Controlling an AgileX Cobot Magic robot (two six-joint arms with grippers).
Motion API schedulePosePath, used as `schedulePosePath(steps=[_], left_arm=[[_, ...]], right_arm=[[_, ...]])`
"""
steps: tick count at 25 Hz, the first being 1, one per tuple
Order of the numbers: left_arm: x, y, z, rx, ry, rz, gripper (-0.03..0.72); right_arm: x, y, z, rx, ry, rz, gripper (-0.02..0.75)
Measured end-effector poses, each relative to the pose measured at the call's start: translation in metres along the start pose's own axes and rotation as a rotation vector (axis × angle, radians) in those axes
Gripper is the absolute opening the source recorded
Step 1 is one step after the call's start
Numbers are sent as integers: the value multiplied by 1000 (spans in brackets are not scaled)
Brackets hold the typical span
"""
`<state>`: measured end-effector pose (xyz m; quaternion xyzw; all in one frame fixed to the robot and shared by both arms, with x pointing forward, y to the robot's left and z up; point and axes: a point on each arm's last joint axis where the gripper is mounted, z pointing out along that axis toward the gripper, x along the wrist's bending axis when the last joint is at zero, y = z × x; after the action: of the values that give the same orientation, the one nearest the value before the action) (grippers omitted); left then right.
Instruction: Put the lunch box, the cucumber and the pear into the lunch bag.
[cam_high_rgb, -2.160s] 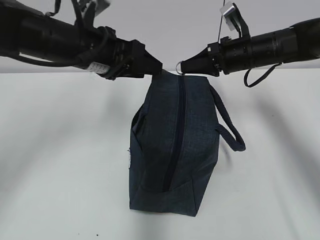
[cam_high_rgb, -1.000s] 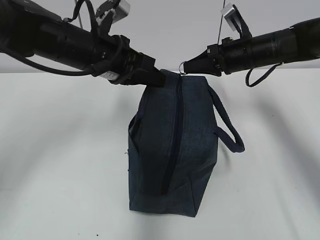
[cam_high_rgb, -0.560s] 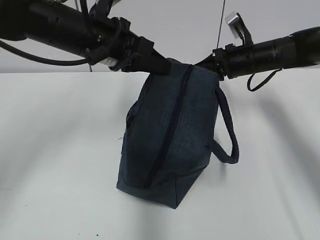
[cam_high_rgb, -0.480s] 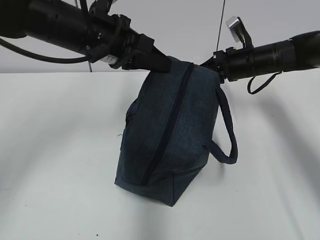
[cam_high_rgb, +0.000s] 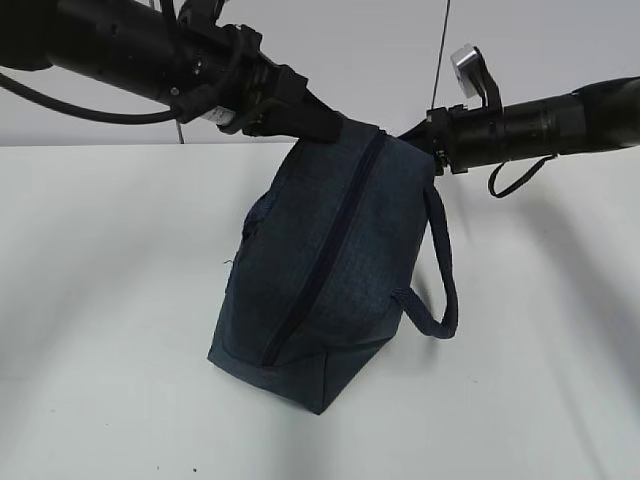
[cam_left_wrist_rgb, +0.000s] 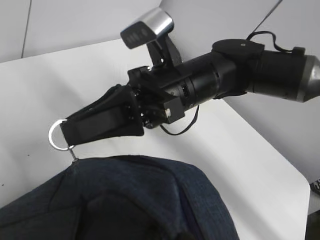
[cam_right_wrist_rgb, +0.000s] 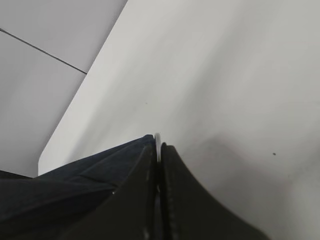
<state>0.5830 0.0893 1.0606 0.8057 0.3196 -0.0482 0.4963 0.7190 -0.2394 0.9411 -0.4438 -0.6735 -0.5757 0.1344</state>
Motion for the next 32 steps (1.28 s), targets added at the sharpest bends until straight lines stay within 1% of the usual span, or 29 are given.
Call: schedulePosePath(steps=[2,5,8,10,12,14,17,20,22,24,26,29,32], left_arm=[[3,-1,4,-1,-1,-13,22],[12,-4,13,-5,9,-46,22],[22,-6,20,-24,55,-72,22],[29,-7,22,-42,99,-81,22],[36,-7,22,-57,140,-88,26],[41,-6,21,-69,171,-90,51],[46,-6,18,-82,196,-94,132],[50,-4,14,-95,211,-102,225],[51,-3,12,-101,215,-100,259],[49,2,7,-110,220,-82,271],[45,9,-3,-122,229,-47,276],[41,20,-22,-154,254,-8,279],[43,25,-44,-179,284,-12,279]], right_arm=[[0,5,-1,-2,-4,-22,33],[-2,12,-4,-10,-21,-52,143],[-1,18,-5,4,-41,-96,274],[1,23,-7,32,-60,-137,308],[1,26,-9,80,-91,-170,321],[3,29,-12,137,-134,-201,326],[10,38,-21,211,-225,-244,327],[22,51,-31,247,-309,-258,328],[31,59,-39,268,-365,-263,328],[41,65,-48,291,-420,-266,330],[52,70,-57,310,-468,-248,330],[67,75,-69,329,-548,-216,338],[79,80,-80,320,-614,-171,343]])
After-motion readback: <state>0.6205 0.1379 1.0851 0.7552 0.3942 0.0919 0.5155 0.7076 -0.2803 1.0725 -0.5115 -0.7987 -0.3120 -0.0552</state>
